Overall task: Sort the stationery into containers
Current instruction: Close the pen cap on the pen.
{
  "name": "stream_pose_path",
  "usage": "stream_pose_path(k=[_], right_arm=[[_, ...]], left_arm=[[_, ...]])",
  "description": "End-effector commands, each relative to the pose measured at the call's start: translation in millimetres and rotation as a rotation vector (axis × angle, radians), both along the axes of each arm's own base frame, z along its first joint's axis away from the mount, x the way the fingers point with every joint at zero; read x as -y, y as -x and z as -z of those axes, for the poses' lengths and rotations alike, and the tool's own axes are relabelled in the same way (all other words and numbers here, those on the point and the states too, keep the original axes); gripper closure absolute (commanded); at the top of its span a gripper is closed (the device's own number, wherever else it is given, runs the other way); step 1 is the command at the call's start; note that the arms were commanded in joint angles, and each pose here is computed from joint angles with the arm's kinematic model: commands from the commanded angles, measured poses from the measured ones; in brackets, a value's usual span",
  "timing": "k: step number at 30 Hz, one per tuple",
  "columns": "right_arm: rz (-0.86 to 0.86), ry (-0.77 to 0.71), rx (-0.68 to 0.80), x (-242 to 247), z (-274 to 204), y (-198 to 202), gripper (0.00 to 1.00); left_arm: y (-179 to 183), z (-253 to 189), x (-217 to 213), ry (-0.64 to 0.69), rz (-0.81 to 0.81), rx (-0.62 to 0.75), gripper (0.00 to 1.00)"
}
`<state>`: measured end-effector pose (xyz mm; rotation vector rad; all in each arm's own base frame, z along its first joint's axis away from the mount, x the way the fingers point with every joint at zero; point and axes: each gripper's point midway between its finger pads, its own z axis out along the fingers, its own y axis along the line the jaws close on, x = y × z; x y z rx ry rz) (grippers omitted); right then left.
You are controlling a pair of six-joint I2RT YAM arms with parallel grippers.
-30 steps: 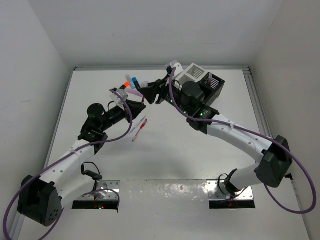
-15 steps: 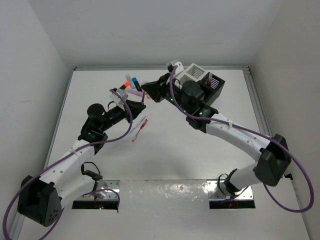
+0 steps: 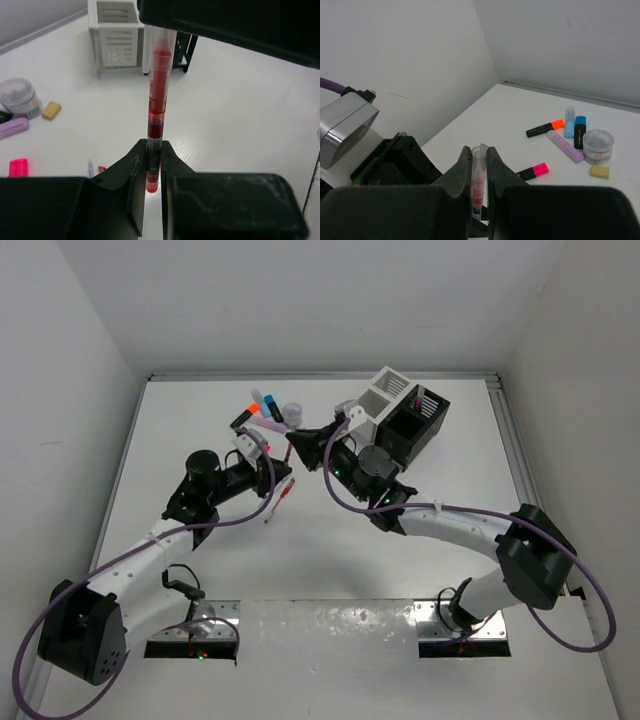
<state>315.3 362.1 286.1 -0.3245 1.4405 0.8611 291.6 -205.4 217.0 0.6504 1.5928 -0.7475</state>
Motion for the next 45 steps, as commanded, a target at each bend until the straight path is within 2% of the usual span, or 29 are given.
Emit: stream_pose_path(k=[1,5,11,16,18,21,26,27,28,31,37,45], right_arm=[[-0.095,0.289,-0.274,-14.9,151.4,44.3,1.0],[-0.099,0.278,-0.313,-22.5,174.9,50.3,1.0],[-0.096,0.293,-0.332,-21.5,186.0,50.9,1.0],[-0.097,0.301,-0.352,-20.4,193.3,52.8,1.0],[-0.108,0.285,-0.349,-21.6,186.7,51.8,1.0],[-0.128,0.246,-0.286,-28.9,145.3,39.9,1.0],[-0.128,0.293,-0.185,-25.1,101.1,26.4,1.0],[-0.126,0.29,-0.179,-24.1,96.9,24.8,0.99],[-0.13,0.285,-0.174,-22.5,93.7,24.6,0.91],[-0.115,0.269,-0.155,-14.8,82.2,19.8,0.79],[-0.099,0.236,-0.115,-3.8,58.9,15.5,0.62],[-0.096,0.169,-0.002,4.9,3.1,13.7,0.57]], left_arm=[[-14.7,-132.2,-12.1,0.164,-0.073,0.457,1.0],[-10.8,-128.5,-7.6,0.164,-0.04,0.445,1.0],[-2.8,-119.1,-2.6,0.188,-0.004,0.372,1.0],[-4.6,-122.0,-4.1,0.187,-0.017,0.38,1.0],[-3.5,-119.8,-2.3,0.174,-0.003,0.384,1.0],[-1.1,-106.5,0.3,0.144,0.021,0.35,1.0],[4.4,-97.3,2.6,0.128,0.051,0.322,1.0],[6.3,-98.2,3.8,0.129,0.059,0.322,1.0],[6.4,-97.2,4.2,0.103,0.069,0.351,1.0],[11.5,-94.5,7.7,0.092,0.104,0.343,1.0],[15.6,-83.9,10.2,0.078,0.134,0.3,1.0],[18.7,-70.2,13.1,0.081,0.153,0.223,1.0]])
